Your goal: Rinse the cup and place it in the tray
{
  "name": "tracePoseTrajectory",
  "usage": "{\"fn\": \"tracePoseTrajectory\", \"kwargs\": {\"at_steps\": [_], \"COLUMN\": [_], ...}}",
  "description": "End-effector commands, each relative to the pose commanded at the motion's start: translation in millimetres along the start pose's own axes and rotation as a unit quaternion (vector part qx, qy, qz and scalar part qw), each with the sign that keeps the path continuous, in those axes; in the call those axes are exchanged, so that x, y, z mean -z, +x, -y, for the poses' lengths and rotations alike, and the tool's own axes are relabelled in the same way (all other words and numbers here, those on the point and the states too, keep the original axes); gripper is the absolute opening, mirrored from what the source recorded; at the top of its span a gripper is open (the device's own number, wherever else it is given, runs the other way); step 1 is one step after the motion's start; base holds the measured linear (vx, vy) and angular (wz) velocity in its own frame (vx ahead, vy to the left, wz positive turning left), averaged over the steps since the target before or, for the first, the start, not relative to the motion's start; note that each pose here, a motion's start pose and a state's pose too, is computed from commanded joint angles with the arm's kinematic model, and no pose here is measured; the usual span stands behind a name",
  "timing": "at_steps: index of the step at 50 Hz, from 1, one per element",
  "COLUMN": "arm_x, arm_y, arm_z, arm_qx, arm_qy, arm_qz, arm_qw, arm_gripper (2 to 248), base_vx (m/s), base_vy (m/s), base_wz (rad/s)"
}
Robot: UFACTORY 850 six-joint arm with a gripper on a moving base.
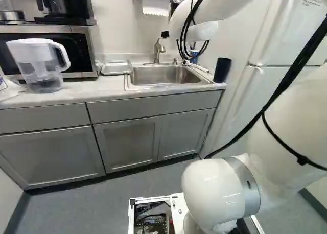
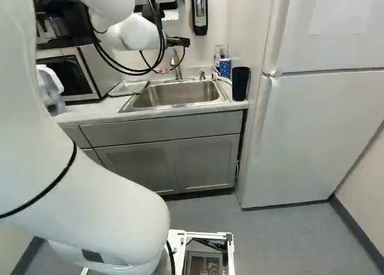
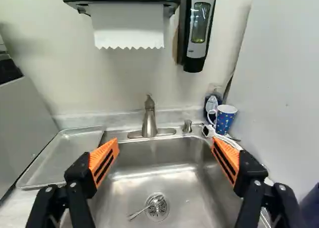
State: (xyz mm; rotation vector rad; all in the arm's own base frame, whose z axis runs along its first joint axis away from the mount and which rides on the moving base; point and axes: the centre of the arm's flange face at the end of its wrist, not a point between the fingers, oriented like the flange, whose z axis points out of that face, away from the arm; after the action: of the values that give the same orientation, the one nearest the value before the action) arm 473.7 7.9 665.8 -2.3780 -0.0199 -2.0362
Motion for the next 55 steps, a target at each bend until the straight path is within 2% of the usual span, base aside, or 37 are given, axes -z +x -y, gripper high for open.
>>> {"fn": "tracePoseTrajectory", "kwargs": {"at_steps": [20, 55], "arm_x": [0.0, 0.0], "arm_y": [0.0, 0.0], "arm_z": [0.0, 0.0], "arm_qx": [0.0, 0.0], "arm_qy": [0.0, 0.0], "arm_qz": [0.0, 0.0], "arm_qw": [1.0, 1.0], "arm_gripper": [247, 247], "base_vx": [0.058, 0.061], "base_vy": [0.005, 0.027], "base_wz": [-0.19, -0.015]}}
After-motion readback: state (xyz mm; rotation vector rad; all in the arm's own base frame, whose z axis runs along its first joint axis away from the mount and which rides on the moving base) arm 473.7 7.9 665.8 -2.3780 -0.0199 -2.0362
